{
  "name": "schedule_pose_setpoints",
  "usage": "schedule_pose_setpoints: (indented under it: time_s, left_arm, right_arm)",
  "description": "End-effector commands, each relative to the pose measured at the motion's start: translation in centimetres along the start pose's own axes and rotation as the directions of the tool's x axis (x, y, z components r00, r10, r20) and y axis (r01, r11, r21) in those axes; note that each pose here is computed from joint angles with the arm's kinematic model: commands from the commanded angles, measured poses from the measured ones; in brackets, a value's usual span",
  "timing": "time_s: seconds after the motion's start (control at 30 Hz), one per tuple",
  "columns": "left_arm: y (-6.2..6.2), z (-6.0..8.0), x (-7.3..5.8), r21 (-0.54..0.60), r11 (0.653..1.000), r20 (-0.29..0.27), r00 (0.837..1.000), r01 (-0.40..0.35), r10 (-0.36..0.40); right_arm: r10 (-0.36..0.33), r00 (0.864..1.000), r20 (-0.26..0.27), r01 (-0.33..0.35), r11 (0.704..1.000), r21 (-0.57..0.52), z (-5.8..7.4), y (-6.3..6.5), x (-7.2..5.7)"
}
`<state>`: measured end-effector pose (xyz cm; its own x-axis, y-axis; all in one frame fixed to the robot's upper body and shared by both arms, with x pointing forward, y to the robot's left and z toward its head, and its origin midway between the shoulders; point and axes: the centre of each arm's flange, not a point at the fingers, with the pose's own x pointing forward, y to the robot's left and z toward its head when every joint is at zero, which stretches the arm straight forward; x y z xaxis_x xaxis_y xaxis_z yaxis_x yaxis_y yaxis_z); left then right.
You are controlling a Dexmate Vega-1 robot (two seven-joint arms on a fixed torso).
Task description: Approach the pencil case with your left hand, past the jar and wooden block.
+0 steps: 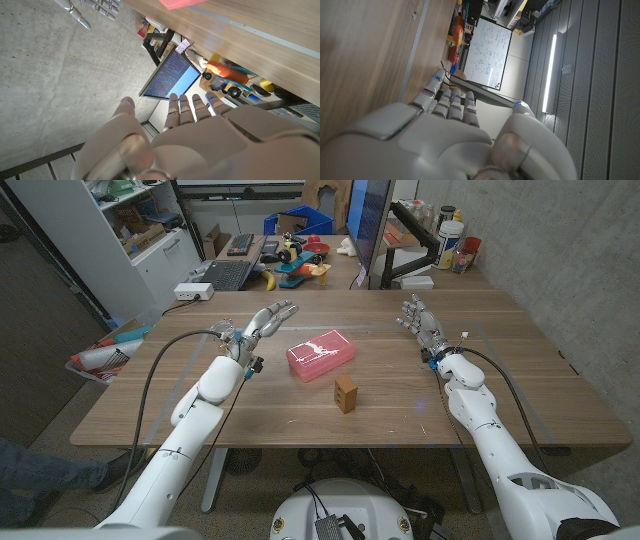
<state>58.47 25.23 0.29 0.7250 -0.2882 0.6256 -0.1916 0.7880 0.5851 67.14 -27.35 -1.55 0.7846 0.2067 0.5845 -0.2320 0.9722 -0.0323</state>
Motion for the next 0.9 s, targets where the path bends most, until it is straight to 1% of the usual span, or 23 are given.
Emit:
schedule_pose_setpoints:
  time_s: [0.03, 0.33, 0.73, 0.9]
  left_arm:
    - [-0.6, 0.5, 0.3, 0.047, 0.999, 0.003, 1.000, 0.008, -0.009]
    - [-1.0, 1.0, 0.5, 0.107, 0.994, 0.010, 1.000, 0.016, -0.017]
    - [-1.6, 1.6, 0.9, 0.151, 0.988, 0.018, 1.000, 0.021, -0.024]
    - [-1.9, 1.6, 1.0, 0.160, 0.987, 0.019, 0.999, 0.028, -0.031]
  right_arm:
    - [0.000, 1.000, 0.003, 0.000, 1.000, -0.007, 0.1, -0.1, -0.1]
    - [-0.004, 1.000, 0.009, 0.004, 1.000, -0.004, 0.2, -0.2, -0.3]
    - [-0.006, 1.000, 0.008, 0.006, 1.000, -0.002, 0.2, -0.5, -0.4]
    - [-0.006, 1.000, 0.009, 0.006, 1.000, -0.002, 0.2, -0.6, -0.4]
